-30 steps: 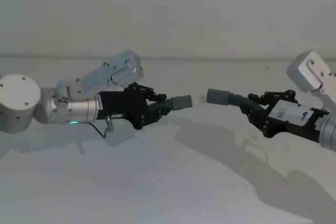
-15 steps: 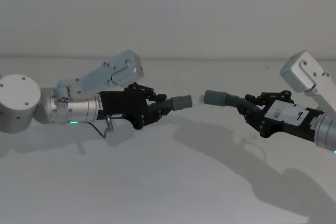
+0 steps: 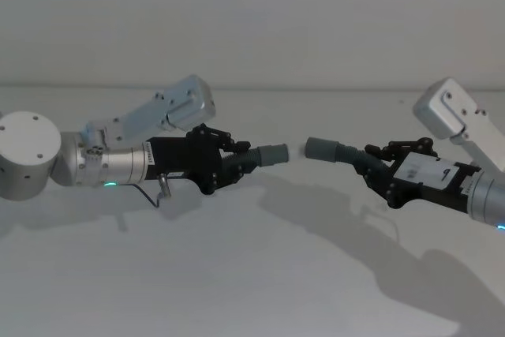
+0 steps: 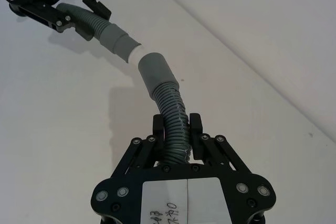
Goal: Use both hands to pick up one end of the pipe from the table, align the ends, and insert them.
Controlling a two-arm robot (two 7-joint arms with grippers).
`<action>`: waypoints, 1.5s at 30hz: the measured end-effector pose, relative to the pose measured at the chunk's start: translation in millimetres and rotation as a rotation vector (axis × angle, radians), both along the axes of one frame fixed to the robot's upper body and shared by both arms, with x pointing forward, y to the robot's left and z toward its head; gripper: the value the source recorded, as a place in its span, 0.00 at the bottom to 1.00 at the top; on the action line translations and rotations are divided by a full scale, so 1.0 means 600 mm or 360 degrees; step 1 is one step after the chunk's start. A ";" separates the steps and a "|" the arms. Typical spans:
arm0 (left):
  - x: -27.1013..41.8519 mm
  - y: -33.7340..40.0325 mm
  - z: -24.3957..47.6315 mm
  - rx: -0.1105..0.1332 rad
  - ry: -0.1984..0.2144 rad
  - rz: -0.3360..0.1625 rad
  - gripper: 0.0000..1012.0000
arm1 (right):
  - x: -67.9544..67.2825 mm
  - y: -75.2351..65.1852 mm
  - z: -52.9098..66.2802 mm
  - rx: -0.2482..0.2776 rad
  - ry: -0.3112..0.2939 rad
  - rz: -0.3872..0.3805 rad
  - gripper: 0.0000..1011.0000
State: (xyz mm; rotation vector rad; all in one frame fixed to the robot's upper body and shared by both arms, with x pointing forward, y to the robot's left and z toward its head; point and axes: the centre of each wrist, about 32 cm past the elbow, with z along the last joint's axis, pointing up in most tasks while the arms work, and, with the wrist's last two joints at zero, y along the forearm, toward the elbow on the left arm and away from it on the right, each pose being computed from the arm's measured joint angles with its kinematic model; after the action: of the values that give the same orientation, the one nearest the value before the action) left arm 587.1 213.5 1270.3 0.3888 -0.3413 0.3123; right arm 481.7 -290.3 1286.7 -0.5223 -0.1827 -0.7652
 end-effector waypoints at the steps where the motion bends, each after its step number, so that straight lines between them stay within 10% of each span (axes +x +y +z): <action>1: 0.000 0.000 0.000 0.0000 0.0000 0.0000 0.30 | 0.000 0.000 0.000 -0.0002 0.0001 0.0000 0.27; 45: 0.000 0.000 0.000 0.0000 0.0000 0.0000 0.30 | -0.001 -0.008 0.000 -0.0006 0.0008 -0.0039 0.27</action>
State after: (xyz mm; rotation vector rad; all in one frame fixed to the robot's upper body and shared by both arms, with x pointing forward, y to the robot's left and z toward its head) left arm 587.1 213.5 1270.2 0.3888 -0.3412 0.3123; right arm 480.9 -295.3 1286.8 -0.5305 -0.1734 -0.7874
